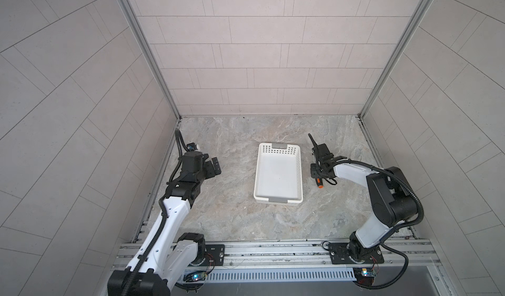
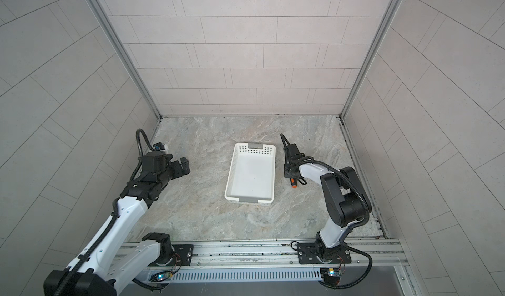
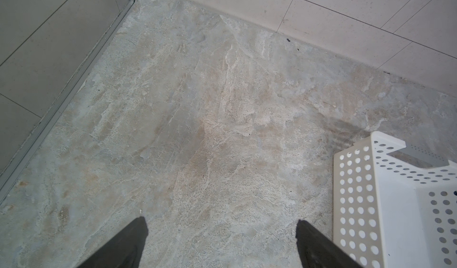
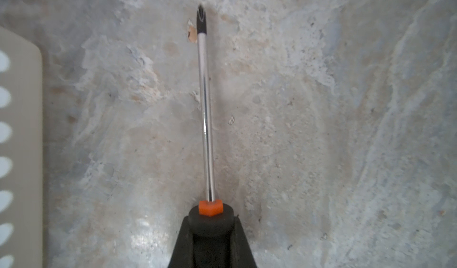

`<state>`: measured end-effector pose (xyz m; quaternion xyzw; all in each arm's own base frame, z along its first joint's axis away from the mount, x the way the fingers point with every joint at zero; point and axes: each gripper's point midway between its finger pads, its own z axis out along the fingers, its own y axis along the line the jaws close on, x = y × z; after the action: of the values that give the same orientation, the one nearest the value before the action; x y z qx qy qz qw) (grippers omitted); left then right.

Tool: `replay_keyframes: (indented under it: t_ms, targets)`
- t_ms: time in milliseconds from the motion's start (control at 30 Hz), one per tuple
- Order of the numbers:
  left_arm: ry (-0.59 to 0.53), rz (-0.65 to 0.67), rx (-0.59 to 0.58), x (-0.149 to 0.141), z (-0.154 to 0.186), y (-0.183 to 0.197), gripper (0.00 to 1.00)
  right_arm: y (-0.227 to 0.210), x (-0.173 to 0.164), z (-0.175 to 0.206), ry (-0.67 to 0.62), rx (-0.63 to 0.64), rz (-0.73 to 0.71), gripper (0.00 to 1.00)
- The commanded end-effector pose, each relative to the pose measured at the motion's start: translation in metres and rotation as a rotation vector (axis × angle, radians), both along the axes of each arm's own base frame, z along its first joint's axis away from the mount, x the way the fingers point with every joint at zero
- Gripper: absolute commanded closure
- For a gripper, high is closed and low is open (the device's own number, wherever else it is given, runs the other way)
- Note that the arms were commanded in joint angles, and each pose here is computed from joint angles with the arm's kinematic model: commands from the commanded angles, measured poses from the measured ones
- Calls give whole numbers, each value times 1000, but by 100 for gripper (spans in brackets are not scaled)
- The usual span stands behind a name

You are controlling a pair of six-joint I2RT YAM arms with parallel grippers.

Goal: Put the screwdriver in the bin
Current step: Pick up the screwdriver from the middle-right of the table, then place the screwdriver into the bin.

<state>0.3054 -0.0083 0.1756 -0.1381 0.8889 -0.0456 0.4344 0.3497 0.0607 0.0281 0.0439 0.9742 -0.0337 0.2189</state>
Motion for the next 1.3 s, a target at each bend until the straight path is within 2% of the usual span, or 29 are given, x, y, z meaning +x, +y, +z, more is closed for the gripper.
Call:
replay_keyframes:
  t_ms: [0,200,367,500,667,833,967,1133,1267]
  targets:
    - [4,20,-2,-3,-3,2,0,-9,-11,15,-11,-20,-21,100]
    - [4,16,-4,-2,-4,1,0,-14,-22,49,-63,-22,-16,100]
    - [3,16,-5,-2,-4,1,0,-9,-34,98,-146,-18,22,100]
    - [-2,18,-5,-1,-2,1,0,19,-40,137,-228,2,118,100]
    - [2,25,2,-4,-4,3,0,73,-40,161,-278,-12,253,100]
    - [-15,40,12,-7,-2,7,0,136,-33,154,-271,-12,379,100]
    - [-26,47,16,-10,1,8,0,173,-22,130,-219,-20,434,100]
    - [-30,53,17,-10,1,10,0,198,-12,97,-164,-13,465,100]
    - [-28,51,10,-8,-1,8,0,202,-5,72,-121,-49,463,98]
